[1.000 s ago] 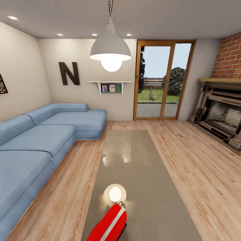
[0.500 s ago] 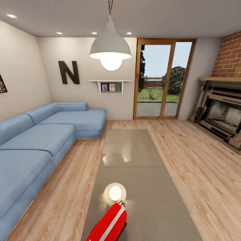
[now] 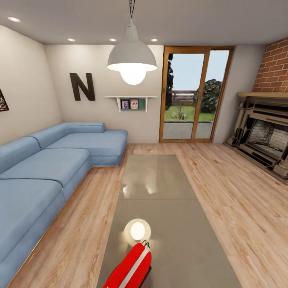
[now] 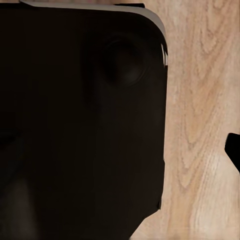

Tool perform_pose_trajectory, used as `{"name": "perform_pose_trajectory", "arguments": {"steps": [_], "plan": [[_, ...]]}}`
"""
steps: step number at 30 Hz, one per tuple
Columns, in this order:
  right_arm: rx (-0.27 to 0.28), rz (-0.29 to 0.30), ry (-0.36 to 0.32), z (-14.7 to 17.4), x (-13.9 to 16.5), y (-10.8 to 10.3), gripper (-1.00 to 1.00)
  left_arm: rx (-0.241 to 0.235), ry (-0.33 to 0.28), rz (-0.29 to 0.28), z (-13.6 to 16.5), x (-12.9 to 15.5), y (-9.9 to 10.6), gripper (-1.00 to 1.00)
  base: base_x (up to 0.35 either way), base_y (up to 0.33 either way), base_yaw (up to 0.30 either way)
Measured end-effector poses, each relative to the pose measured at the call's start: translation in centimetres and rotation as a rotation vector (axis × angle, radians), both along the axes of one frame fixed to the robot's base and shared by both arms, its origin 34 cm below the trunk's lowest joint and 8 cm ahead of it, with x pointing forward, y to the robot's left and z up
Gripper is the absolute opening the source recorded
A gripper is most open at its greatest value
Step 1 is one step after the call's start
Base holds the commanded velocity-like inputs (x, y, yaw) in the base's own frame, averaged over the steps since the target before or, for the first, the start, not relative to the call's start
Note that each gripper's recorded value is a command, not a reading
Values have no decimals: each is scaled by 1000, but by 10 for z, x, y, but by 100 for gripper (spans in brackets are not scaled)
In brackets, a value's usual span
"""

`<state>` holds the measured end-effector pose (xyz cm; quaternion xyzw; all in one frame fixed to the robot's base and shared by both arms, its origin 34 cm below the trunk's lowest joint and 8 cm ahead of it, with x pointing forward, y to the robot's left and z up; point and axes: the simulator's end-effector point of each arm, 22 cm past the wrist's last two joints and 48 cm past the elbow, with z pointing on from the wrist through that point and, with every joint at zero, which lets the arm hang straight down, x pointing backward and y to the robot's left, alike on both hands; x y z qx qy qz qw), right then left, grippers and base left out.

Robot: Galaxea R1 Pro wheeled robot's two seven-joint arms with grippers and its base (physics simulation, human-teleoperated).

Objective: Turn on the radio receiver that's on the table in the living room.

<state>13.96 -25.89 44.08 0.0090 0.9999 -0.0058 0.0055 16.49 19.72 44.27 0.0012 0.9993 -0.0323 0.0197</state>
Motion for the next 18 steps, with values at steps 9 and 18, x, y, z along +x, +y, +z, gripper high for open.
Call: {"name": "perform_pose_trajectory", "arguments": {"steps": [9,18], "plan": [[0,0,1,15,0,0,100,0,-1,-5,15,0,0,100,0,0,0],[0,0,1,29,0,0,100,0,-2,-7,29,1,0,100,0,0,0]]}}
